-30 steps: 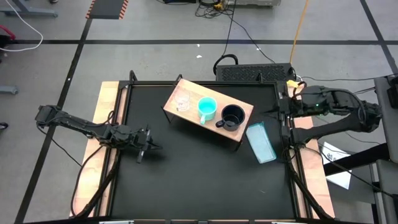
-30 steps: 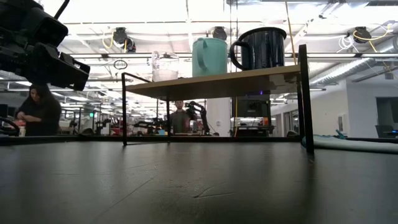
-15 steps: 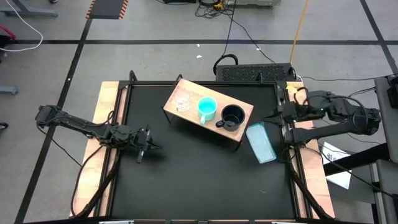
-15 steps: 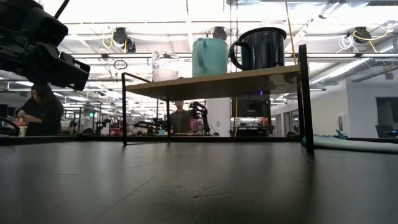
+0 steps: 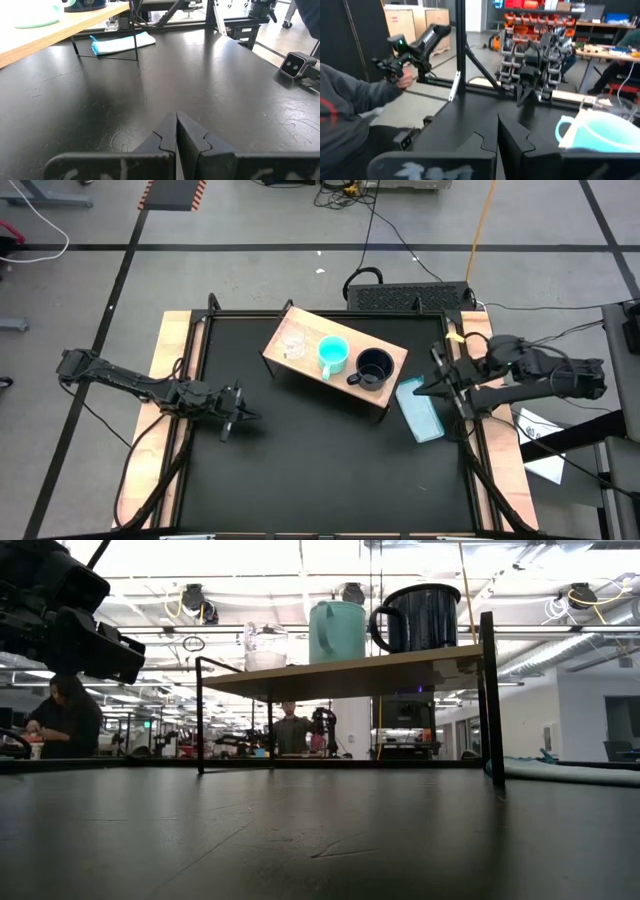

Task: Stack small to large cups/mugs on shelf
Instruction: Return to Home Position

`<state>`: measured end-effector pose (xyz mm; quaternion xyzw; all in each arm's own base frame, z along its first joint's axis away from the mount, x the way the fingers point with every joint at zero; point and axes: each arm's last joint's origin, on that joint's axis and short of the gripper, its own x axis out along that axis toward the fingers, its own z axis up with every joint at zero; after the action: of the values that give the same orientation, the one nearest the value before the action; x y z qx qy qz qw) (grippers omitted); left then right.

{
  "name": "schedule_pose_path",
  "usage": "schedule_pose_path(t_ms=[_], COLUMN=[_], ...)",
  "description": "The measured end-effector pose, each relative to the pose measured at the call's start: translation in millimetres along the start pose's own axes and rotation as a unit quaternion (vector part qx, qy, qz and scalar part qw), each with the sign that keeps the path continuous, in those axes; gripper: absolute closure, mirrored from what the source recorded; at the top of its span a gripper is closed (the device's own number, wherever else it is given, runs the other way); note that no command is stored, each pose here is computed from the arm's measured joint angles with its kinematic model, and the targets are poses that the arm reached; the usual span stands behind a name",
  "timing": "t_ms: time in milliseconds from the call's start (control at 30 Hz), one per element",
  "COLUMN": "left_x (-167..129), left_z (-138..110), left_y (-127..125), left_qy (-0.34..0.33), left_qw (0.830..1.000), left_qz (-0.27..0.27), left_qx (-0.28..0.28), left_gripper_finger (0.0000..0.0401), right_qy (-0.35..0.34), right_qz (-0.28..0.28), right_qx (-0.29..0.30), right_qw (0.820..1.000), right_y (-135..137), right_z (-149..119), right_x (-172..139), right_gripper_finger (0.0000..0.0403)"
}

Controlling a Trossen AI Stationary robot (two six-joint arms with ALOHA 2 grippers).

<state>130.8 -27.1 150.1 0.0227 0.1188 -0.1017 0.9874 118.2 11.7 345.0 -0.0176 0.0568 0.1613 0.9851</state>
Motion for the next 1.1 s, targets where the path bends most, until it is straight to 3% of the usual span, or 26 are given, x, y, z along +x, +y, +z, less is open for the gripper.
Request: schedule_pose_path(t_ms=[267,533,800,1100], left_x=[0.0,-1.4,-7.0,-18.8], left_z=[0.7,15.4,21.7,56.0], left_y=[0.0,0.3,0.0,0.4], left_qy=[-0.004,-0.079,-0.108,-0.064], left_qw=[1.0,0.995,0.988,0.993], left_qz=[0.0,0.007,0.03,0.039], left_qx=[0.014,0.068,0.104,0.093], left_gripper_finger=[0.0393,0.0394,0.0393,0.0394], right_qy=[0.005,0.0,-0.002,0.009], right_qz=[-0.001,-0.018,-0.036,-0.07], right_qx=[-0.02,-0.006,0.001,0.008], right_qw=[1.0,1.0,0.999,0.997], right_y=[2.2,5.1,8.8,11.2], right_z=[-17.5,-30.3,-41.0,-53.3], right_x=[-4.5,-15.3,-29.1,-41.6], right_gripper_finger=[0.0403,0.0403,0.0403,0.0403])
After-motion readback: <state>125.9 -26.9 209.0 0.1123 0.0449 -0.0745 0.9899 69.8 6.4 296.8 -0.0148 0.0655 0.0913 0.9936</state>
